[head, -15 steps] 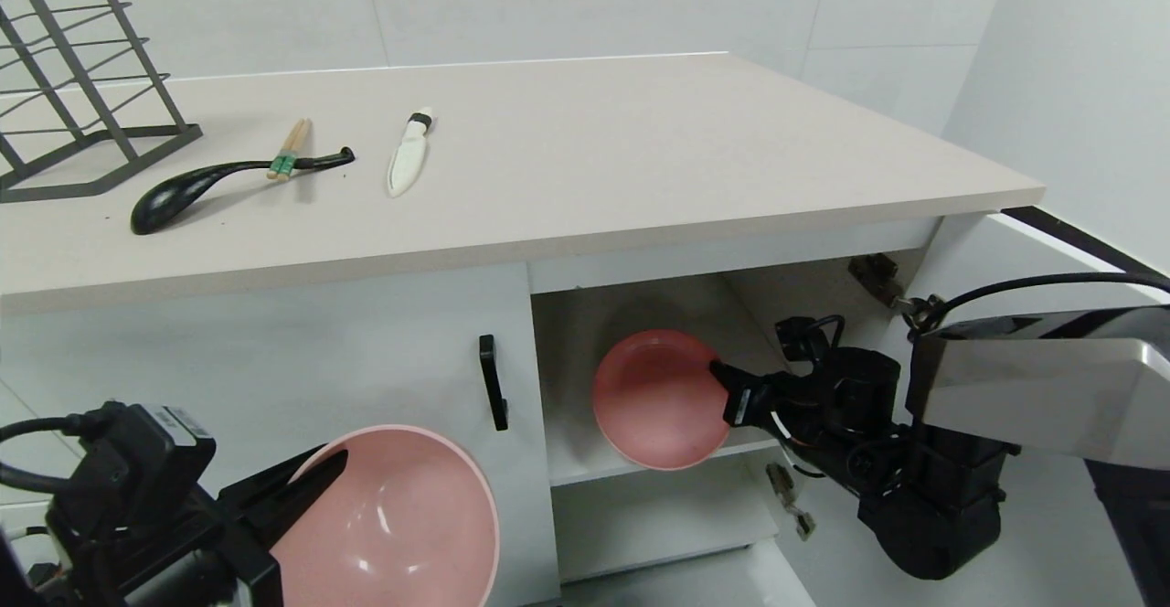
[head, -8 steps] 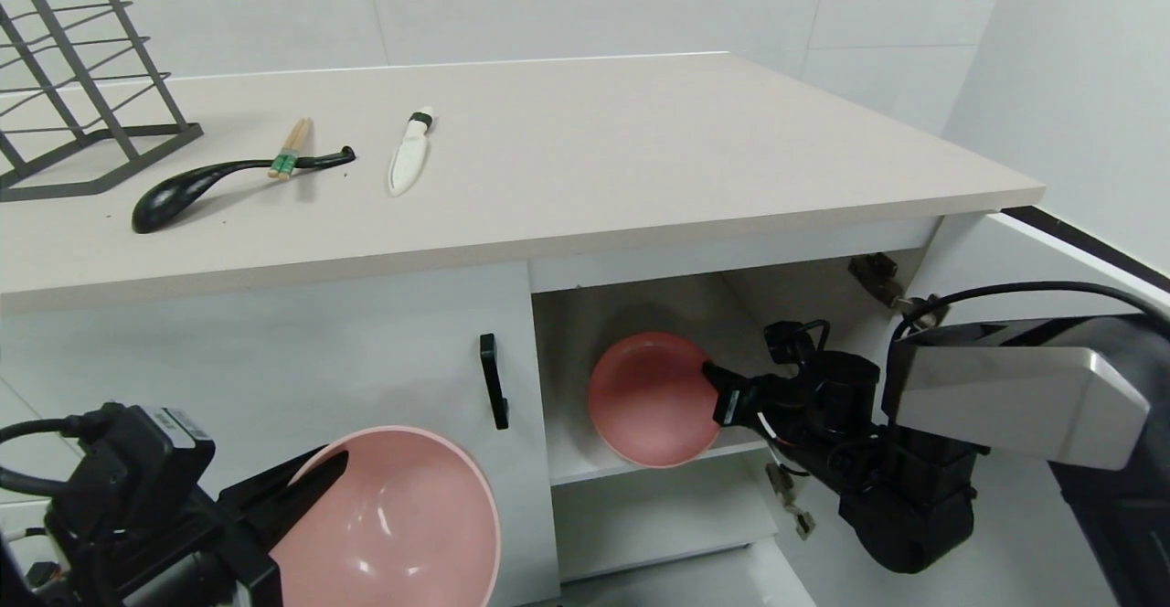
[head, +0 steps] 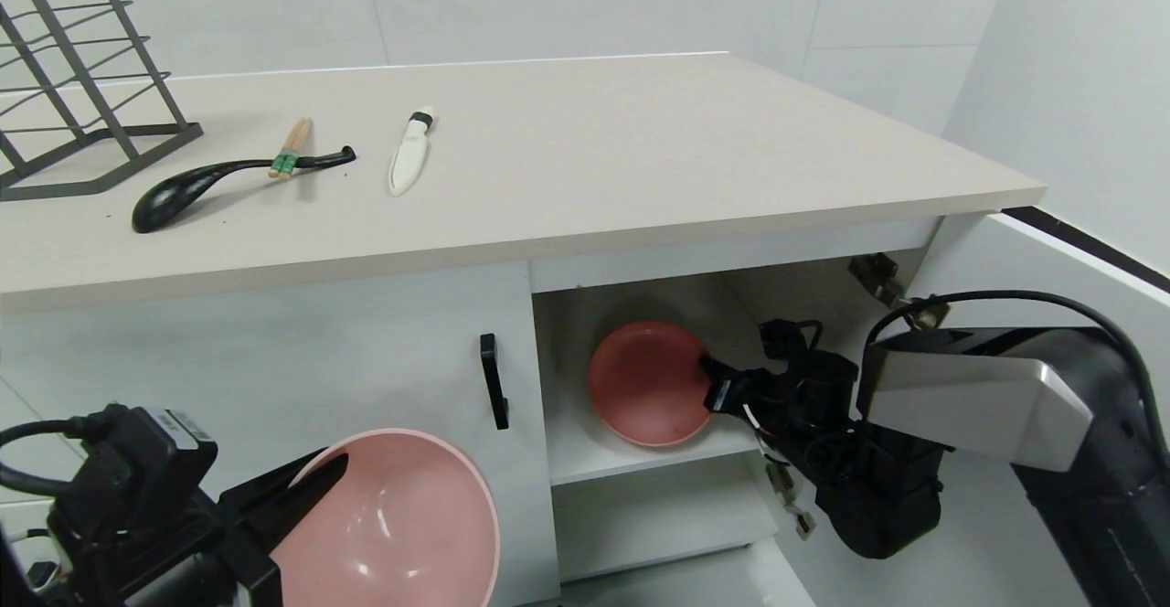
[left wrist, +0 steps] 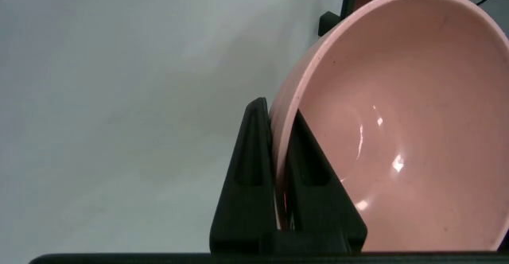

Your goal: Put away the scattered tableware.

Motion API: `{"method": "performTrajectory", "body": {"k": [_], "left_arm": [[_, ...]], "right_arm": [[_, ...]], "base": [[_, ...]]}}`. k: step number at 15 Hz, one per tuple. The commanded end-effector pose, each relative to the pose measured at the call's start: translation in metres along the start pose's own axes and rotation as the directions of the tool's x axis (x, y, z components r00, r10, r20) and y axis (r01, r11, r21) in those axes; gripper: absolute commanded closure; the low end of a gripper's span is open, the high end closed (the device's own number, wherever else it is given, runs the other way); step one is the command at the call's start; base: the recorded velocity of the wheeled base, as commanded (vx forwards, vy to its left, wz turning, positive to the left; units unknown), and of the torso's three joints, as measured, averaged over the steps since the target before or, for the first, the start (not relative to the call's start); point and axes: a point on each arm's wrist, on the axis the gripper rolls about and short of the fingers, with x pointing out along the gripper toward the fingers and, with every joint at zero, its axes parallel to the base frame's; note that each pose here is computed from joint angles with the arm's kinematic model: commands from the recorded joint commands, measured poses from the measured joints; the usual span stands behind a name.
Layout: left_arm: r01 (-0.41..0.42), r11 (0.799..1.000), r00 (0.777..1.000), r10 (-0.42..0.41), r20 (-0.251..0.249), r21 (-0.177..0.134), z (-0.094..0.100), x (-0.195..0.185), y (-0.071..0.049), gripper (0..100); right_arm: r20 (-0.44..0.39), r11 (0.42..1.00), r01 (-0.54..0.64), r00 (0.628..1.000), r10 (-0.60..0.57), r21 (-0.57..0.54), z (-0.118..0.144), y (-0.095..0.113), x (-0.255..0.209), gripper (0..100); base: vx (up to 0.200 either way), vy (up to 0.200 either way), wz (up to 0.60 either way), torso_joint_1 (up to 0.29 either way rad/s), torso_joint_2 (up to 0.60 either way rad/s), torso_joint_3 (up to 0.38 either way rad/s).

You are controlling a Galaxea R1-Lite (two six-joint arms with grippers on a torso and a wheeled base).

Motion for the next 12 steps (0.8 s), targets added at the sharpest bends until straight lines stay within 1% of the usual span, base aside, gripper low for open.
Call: {"method": "performTrajectory", "body": {"k": [1, 3, 4, 5, 12], "left_arm": [[-0.001, 1.0, 1.0, 0.001, 0.0, 0.0, 0.0, 0.0, 0.0, 100], [-0.001, 1.0, 1.0, 0.001, 0.0, 0.0, 0.0, 0.0, 0.0, 100], [-0.001, 1.0, 1.0, 0.001, 0.0, 0.0, 0.0, 0.0, 0.0, 100], [0.0, 1.0, 1.0, 0.0, -0.001, 0.0, -0.0002, 0.0002, 0.0, 100], [0.003, 1.0, 1.0, -0.003, -0.002, 0.001, -0.0003, 0.0002, -0.0004, 100]], "right_arm": [[0.015, 1.0, 0.015, 1.0, -0.015, 0.002, -0.0046, -0.0028, 0.0072, 100], [0.032, 0.999, 0.037, 0.999, -0.038, 0.023, -0.0105, -0.0056, 0.015, 100], [0.038, 0.996, 0.037, 0.998, -0.04, 0.084, -0.0112, -0.0054, 0.017, 100], [0.038, 0.995, 0.037, 0.998, -0.04, 0.095, -0.0112, -0.0054, 0.017, 100], [0.045, 0.994, 0.055, 0.997, -0.059, 0.097, -0.0111, -0.0071, 0.017, 100]], "base": [[0.0, 0.0, 0.0, 0.0, 0.0, 0.0], [0.0, 0.0, 0.0, 0.0, 0.0, 0.0], [0.0, 0.0, 0.0, 0.0, 0.0, 0.0], [0.0, 0.0, 0.0, 0.0, 0.0, 0.0], [0.0, 0.0, 0.0, 0.0, 0.0, 0.0]]}}
